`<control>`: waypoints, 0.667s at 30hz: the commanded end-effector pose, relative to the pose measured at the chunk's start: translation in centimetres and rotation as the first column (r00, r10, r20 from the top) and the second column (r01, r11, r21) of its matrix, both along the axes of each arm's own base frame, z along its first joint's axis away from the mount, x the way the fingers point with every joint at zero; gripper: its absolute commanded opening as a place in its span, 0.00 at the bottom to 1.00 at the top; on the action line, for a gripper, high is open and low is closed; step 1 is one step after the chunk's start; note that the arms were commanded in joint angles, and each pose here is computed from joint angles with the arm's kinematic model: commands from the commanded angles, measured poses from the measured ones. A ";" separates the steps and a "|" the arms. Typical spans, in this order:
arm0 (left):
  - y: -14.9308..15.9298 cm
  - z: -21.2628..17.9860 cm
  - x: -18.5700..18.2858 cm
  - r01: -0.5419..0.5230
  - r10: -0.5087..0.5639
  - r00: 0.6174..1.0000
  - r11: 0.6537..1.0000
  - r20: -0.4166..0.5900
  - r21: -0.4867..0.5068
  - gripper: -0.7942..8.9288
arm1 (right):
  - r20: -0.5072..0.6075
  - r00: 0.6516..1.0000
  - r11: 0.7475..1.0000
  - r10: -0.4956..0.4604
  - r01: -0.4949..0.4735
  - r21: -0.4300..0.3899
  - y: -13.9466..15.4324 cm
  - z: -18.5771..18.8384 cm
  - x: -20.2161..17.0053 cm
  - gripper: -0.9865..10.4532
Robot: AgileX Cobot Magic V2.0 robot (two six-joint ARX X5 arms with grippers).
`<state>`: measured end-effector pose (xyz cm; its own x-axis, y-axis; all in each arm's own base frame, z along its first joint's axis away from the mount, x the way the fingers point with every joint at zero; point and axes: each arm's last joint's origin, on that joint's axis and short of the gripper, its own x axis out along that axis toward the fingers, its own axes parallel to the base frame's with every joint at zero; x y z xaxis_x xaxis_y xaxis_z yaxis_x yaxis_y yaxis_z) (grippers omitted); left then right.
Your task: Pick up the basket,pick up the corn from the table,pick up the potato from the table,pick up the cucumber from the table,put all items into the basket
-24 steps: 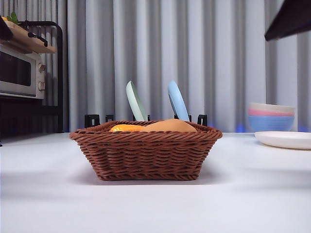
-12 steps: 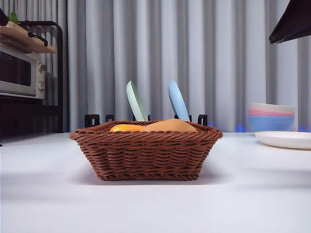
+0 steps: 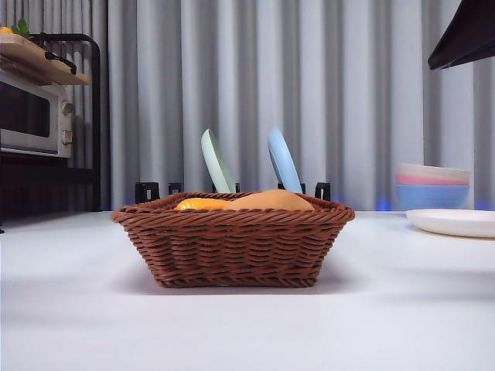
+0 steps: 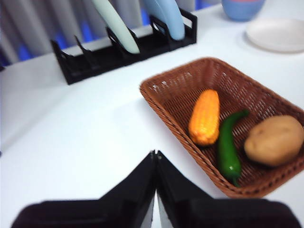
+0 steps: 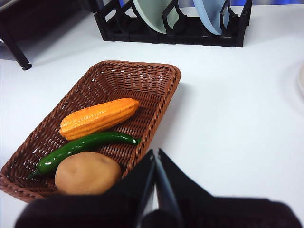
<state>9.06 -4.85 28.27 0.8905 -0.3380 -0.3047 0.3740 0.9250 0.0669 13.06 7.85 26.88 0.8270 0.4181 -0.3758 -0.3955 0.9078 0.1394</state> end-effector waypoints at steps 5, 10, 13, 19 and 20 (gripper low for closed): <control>2.5 -2.2 -1.0 -0.129 0.138 0.983 0.989 0.119 -0.075 0.08 | -0.005 1.000 1.000 -0.006 0.006 0.005 0.0 -0.1 0.0 0.09; 3.9 -6.2 -0.3 -0.299 0.308 0.943 0.950 0.129 -0.088 0.08 | -0.005 1.000 1.000 -0.006 0.006 0.005 0.0 -0.2 0.0 0.09; 4.5 -8.7 0.1 -0.364 0.371 0.921 0.928 0.116 -0.082 0.08 | -0.006 1.000 1.000 -0.006 0.006 0.004 0.0 -0.2 0.0 0.09; 5.0 -12.5 0.5 -0.403 0.410 0.906 0.912 0.104 -0.084 0.08 | -0.005 1.000 1.000 -0.006 0.006 0.005 0.0 -0.2 0.0 0.09; 5.0 -12.9 0.5 -0.395 0.402 0.910 0.915 0.100 -0.085 0.08 | -0.005 1.000 1.000 -0.006 0.006 0.005 0.0 -0.2 0.0 0.09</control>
<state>9.54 0.10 15.60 0.9798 0.0436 -0.1952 -0.0391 0.9989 0.0267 13.05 7.84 26.85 0.8260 0.4179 -0.3783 -0.3955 0.9078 0.1392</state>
